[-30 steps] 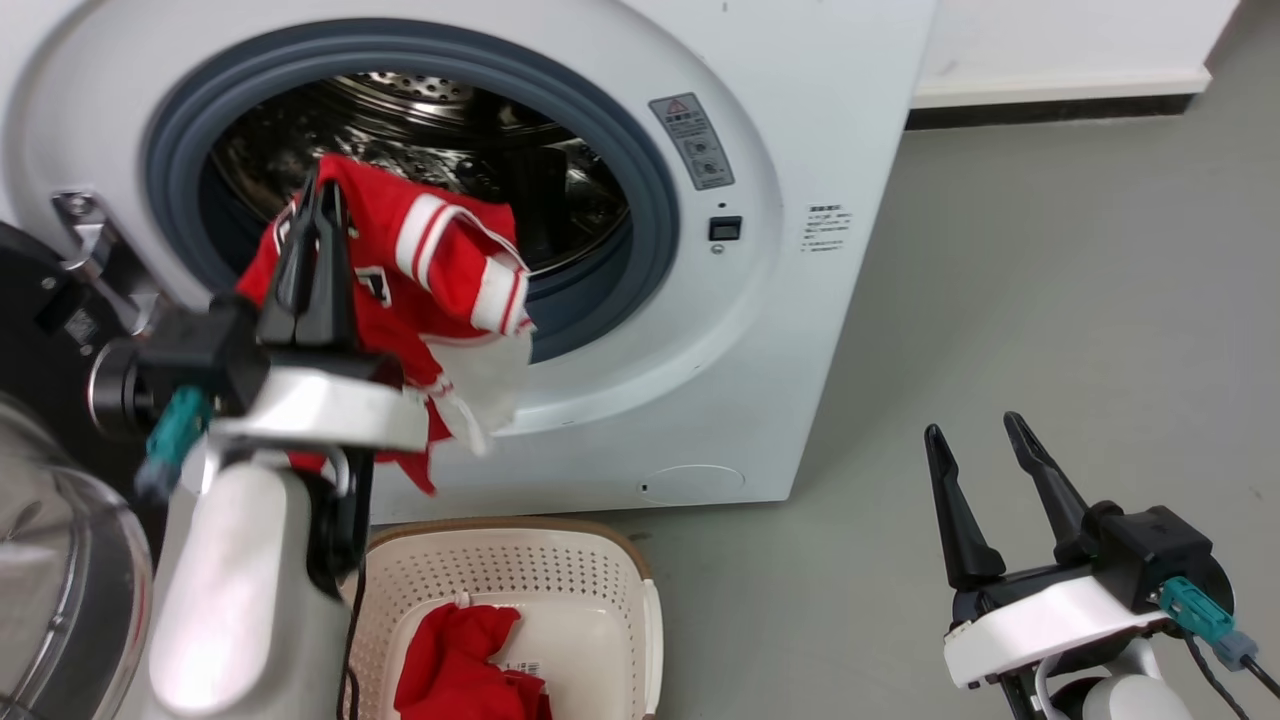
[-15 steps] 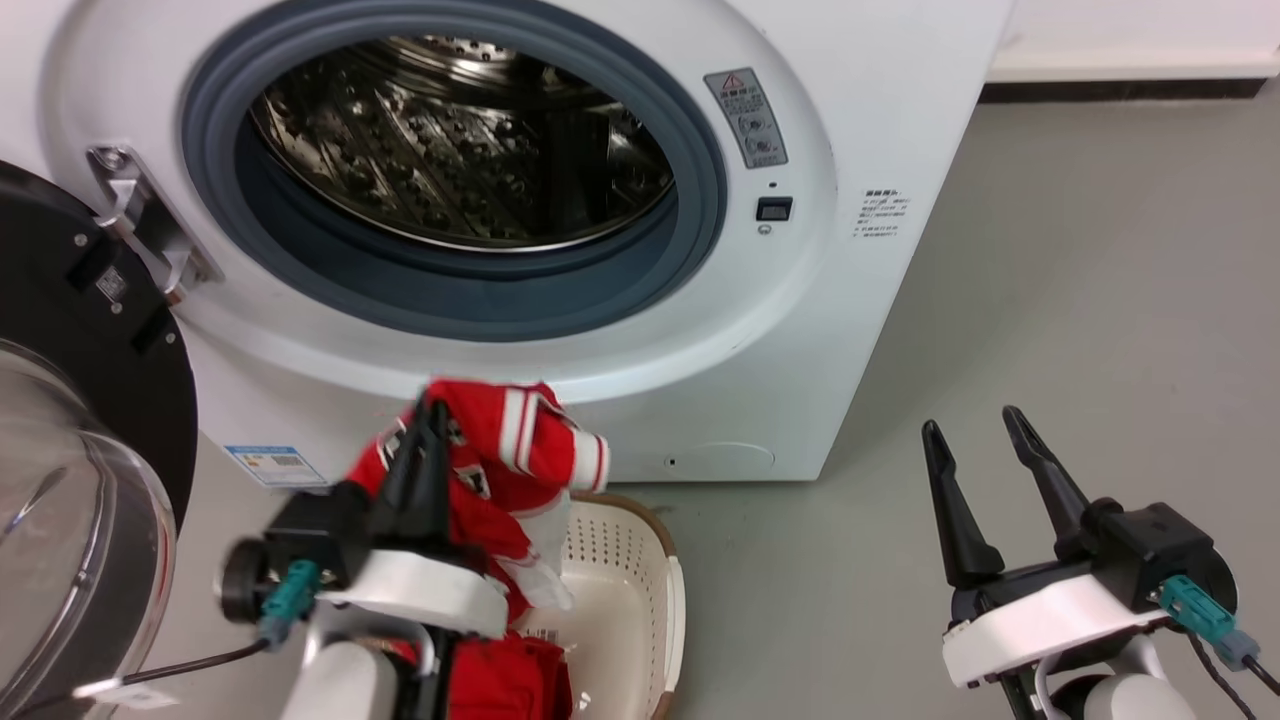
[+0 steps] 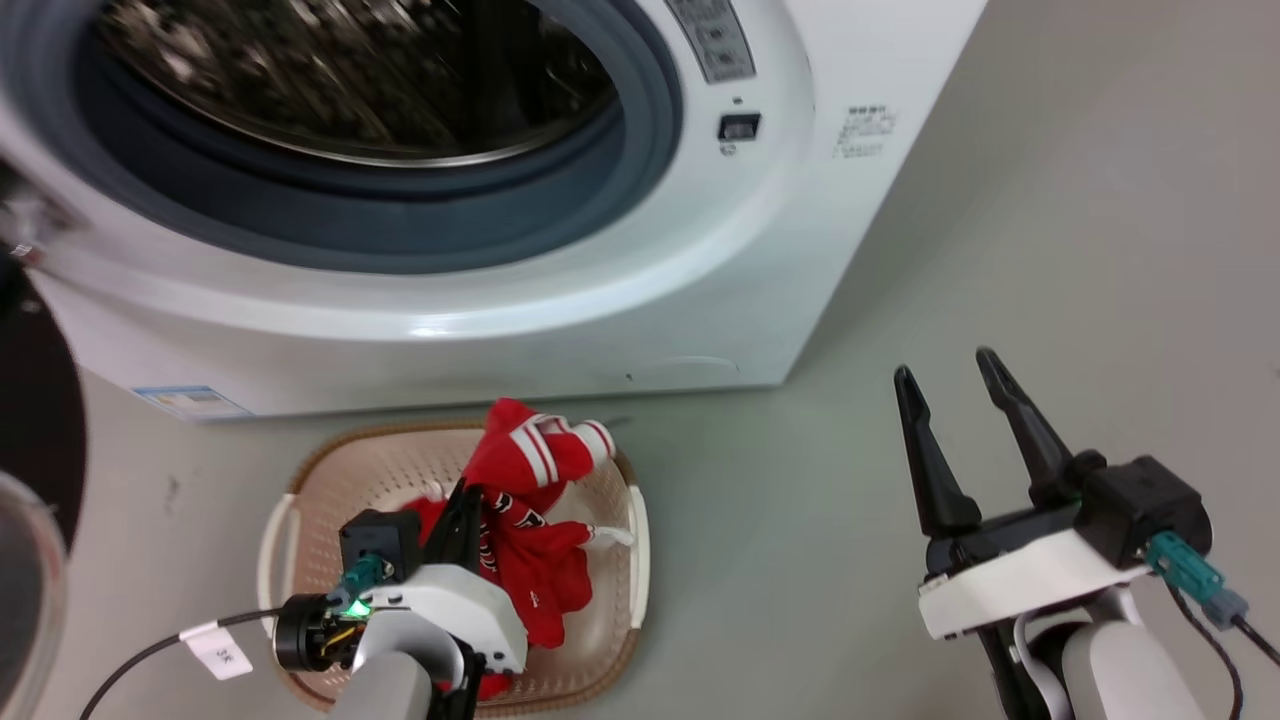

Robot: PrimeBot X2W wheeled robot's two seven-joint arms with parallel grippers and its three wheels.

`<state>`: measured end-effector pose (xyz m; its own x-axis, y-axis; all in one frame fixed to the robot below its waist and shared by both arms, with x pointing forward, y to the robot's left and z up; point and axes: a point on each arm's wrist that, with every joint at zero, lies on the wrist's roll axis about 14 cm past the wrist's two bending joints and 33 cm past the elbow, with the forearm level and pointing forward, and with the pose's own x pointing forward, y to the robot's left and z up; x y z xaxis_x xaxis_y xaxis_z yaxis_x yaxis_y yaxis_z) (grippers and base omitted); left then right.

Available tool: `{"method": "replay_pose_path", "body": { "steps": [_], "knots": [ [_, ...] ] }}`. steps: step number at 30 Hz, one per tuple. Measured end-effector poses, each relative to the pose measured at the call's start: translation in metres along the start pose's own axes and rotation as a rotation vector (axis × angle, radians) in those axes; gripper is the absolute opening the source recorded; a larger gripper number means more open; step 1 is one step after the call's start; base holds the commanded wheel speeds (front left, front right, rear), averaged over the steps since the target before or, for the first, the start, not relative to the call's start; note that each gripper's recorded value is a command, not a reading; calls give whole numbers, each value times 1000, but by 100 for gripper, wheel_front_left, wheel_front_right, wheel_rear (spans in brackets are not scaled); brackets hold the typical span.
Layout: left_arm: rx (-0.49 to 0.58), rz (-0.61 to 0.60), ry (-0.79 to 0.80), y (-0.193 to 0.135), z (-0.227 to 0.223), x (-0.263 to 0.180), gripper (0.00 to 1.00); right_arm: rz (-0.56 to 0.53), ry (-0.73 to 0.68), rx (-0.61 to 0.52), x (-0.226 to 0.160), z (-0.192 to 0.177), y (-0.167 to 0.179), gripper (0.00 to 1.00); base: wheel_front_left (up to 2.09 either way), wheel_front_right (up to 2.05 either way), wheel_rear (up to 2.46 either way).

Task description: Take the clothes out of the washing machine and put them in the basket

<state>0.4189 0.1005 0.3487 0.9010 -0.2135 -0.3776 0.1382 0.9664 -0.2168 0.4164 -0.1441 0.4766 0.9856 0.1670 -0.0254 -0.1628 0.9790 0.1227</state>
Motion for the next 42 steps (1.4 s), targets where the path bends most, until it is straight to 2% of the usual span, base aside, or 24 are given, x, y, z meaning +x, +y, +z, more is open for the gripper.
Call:
{"method": "replay_pose_path", "body": {
  "steps": [13, 21, 22, 23, 24, 31, 36, 42],
  "knots": [
    [-53, 136, 406, 34, -124, 42, 0, -39, 121, 27, 25, -62, -22, 100, 0, 0, 0],
    [-72, 172, 603, 41, -180, 41, 0, -57, 187, 20, 35, -97, -34, 100, 0, 0, 0],
    [-74, 170, 611, 41, -182, 41, 20, -56, 193, 21, 35, -100, -34, 100, 0, 0, 0],
    [-82, 175, 613, 42, -183, 42, 50, -55, 196, 22, 36, -102, -34, 100, 0, 0, 0],
    [-84, 176, 613, 43, -183, 43, 100, -53, 198, 22, 37, -103, -33, 100, 0, 0, 0],
    [-98, 163, 529, 42, -153, 43, 100, -47, 165, -5, 36, -87, -32, 100, 0, 0, 0],
    [-93, 133, 315, 38, -87, 52, 100, -54, 123, -26, 24, -63, -30, 100, 0, 0, 0],
    [-44, 112, 82, 36, -14, 29, 100, -52, 65, -53, 5, -26, -23, 100, 0, 0, 0]
  ]
}}
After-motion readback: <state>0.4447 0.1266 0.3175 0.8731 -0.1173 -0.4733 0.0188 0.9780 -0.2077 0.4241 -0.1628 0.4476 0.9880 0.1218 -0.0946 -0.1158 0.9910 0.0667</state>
